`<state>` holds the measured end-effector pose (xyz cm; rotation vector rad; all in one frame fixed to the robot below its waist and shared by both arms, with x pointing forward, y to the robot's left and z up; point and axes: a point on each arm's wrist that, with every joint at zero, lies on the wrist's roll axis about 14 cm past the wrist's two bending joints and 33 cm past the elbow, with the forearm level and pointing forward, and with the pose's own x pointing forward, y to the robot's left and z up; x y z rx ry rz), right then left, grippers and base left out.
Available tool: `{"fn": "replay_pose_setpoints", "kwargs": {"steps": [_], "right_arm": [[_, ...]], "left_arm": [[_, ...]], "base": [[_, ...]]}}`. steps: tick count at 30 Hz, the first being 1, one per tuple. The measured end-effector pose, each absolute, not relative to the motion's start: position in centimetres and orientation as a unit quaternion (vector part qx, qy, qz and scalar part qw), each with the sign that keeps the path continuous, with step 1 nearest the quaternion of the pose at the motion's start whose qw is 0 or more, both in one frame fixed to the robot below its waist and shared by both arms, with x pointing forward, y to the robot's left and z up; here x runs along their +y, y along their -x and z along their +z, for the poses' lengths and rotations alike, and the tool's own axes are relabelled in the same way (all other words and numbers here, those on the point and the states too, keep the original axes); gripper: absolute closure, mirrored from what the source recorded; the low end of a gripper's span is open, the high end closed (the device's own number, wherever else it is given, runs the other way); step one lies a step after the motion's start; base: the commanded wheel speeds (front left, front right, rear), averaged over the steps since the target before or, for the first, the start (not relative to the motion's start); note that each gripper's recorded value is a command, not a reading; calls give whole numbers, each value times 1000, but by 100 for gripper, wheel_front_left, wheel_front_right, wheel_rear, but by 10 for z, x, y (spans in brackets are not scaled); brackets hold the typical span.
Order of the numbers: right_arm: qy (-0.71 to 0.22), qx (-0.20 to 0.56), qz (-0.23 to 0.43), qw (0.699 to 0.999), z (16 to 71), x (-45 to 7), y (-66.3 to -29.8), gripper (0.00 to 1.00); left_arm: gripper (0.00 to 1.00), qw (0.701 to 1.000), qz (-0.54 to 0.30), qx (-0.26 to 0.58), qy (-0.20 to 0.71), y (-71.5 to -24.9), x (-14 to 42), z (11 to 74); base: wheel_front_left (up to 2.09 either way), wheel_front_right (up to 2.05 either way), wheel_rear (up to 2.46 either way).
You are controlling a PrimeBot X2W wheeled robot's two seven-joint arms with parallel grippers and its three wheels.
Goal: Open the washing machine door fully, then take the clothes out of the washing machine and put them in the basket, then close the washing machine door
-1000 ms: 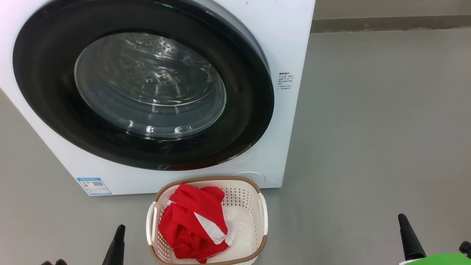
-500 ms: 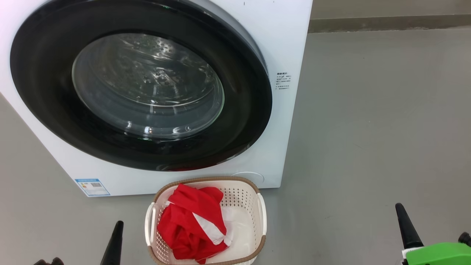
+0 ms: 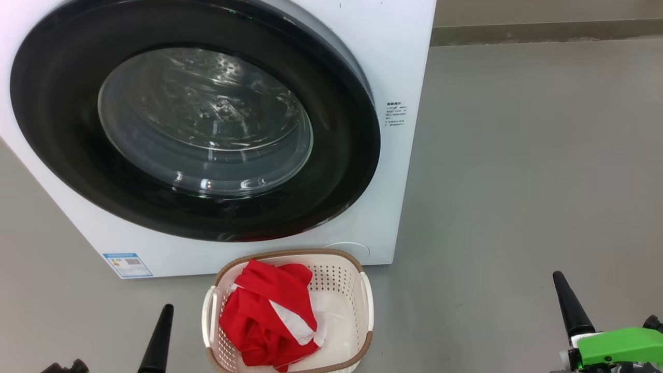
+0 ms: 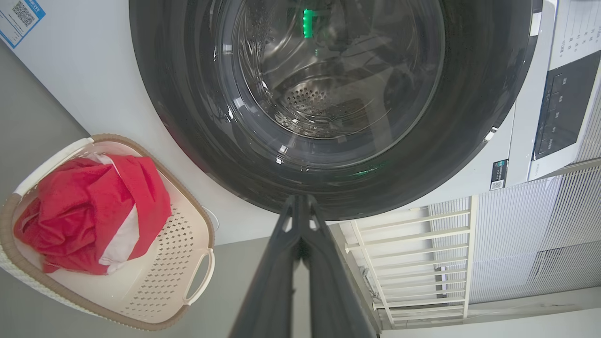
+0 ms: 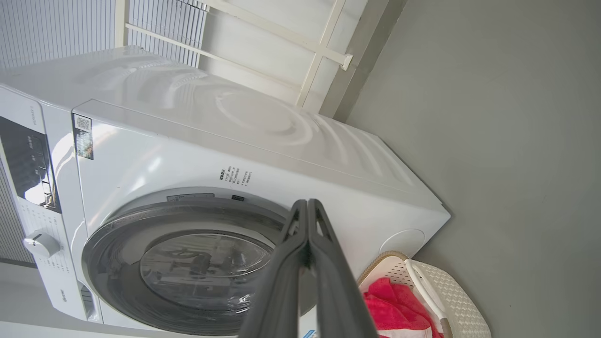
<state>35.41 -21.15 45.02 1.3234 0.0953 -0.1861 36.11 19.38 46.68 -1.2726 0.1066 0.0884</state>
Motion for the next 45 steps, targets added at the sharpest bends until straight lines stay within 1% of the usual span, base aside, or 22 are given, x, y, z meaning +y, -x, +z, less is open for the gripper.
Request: {"fn": "replay_pose_setpoints", "kwargs": {"steps": [8, 13, 29, 45], "right_arm": [[-644, 41, -80, 760, 453, -210, -356, 100], [-656, 33, -69, 751, 461, -209, -362, 100], [-711, 16, -42, 702, 479, -207, -374, 100], [-712, 13, -39, 701, 482, -207, -376, 100]], "left_arm": [[100, 775, 34, 47, 629, -367, 190, 471], [100, 762, 34, 47, 646, -367, 190, 471], [100, 708, 16, 36, 705, -378, 187, 484], [100, 708, 17, 35, 705, -378, 188, 484]], "base": [[0, 0, 0], [0, 0, 0], [0, 0, 0], [0, 0, 0]]}}
